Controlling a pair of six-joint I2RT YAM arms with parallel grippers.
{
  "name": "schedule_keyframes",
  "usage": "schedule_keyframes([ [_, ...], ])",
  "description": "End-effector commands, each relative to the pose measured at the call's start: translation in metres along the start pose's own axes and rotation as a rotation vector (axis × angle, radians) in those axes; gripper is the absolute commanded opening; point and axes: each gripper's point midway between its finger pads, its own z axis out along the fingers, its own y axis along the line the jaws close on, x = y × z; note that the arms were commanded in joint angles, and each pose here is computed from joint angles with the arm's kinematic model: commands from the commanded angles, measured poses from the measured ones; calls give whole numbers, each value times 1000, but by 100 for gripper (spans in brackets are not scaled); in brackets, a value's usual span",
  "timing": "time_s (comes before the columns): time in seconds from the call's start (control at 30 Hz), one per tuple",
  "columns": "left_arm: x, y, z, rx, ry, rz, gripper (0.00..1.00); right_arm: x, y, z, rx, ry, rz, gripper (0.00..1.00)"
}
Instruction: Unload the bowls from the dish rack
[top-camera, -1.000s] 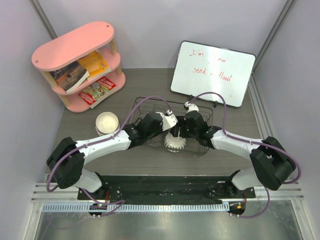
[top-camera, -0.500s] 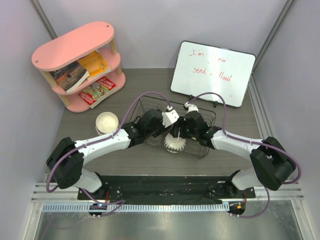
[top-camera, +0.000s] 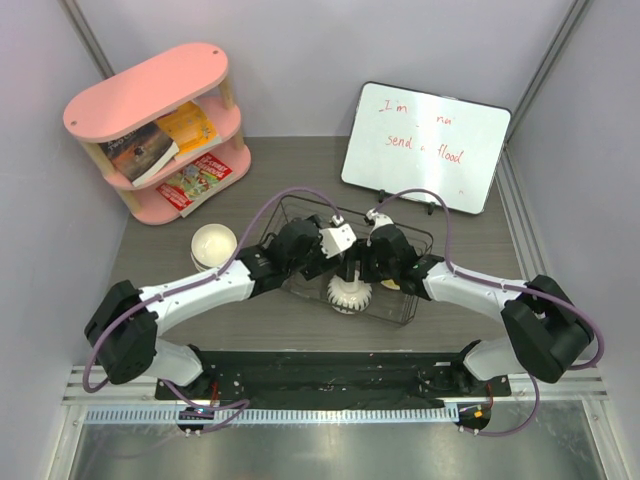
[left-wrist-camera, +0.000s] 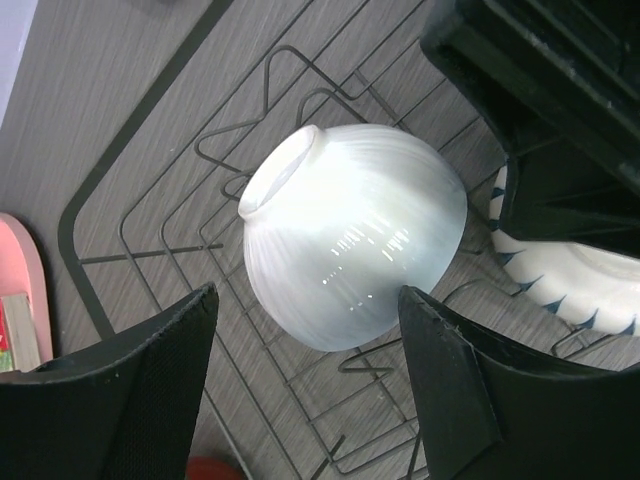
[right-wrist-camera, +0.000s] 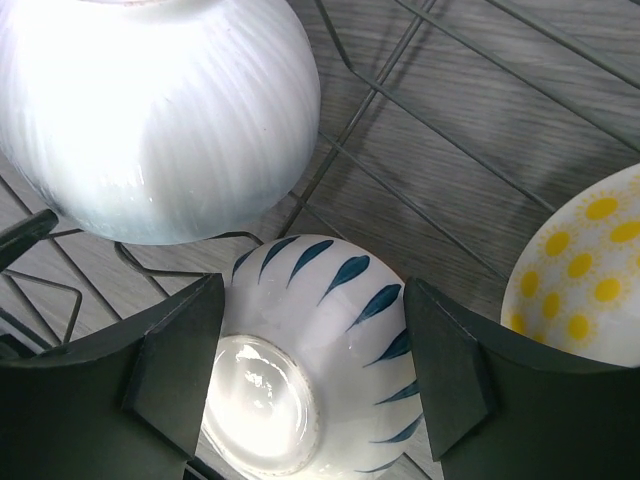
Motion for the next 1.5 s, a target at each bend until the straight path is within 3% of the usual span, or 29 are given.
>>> schedule_keyframes([
  [0.0,9,0,-9,22,9,61,73,81,-36,-13,100,286,-42,76],
  [0.17,26,-9,-18,58,38,85,73,88,-43,-20,112,289,-57,76],
  [0.37,30,3,-16,-29,18,104,74,100,-52,-23,127,317,-68,75],
  [0.87,8,27,9,-145,-19,124,73,95,-52,-25,130,314,-63,75],
  [1.2,-9,64,5,-257,-85,94,73,96,-52,-25,128,322,-65,75],
  [1.47,-30,68,8,-228,-136,94,73,97,-52,-25,126,324,-65,75],
])
